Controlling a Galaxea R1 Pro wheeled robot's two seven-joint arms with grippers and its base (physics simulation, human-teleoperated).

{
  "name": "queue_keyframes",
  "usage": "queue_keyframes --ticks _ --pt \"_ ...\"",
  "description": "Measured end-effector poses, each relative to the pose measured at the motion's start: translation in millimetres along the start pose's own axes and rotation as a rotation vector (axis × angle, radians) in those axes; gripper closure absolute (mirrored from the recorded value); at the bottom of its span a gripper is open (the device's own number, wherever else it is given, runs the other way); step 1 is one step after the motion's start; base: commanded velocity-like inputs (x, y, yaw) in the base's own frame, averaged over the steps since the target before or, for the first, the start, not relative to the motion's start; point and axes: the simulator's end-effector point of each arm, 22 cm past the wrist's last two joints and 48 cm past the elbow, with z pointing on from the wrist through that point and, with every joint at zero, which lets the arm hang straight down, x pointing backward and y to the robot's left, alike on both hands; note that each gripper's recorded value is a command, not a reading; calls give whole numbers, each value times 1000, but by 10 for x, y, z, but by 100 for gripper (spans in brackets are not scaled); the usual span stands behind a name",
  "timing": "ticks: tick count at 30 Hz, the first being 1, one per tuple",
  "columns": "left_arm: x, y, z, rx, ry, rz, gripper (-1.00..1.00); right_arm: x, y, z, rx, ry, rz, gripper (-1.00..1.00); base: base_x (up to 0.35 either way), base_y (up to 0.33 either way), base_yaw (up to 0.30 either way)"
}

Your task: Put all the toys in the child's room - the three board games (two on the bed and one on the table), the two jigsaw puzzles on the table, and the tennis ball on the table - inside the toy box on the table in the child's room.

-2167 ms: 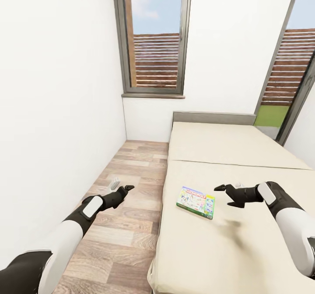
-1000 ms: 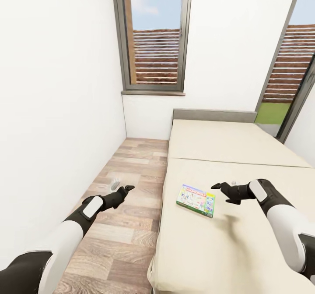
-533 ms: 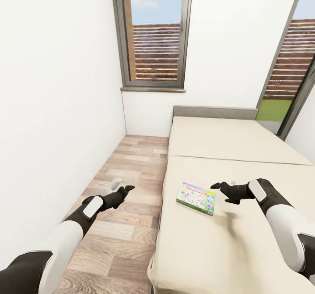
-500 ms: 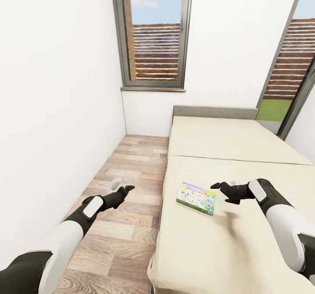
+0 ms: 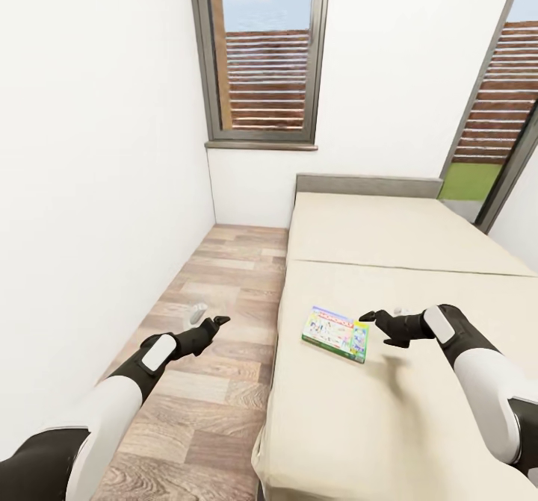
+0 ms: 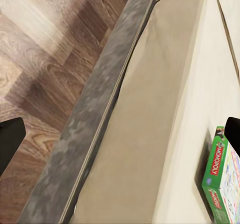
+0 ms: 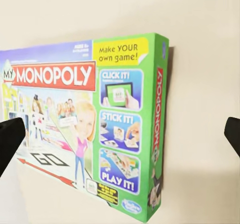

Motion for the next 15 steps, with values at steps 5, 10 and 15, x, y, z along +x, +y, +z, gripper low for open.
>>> queue_keyframes --ticks 5,10,15 --pt "20 41 24 -5 5 -4 -100 19 -30 38 4 6 3 -100 0 0 0" --pt "42 85 48 -11 9 -8 -100 37 -61 76 9 13 6 -100 0 0 0" --pt "63 128 72 -16 14 -12 -100 57 -92 113 14 19 8 -100 0 0 0"
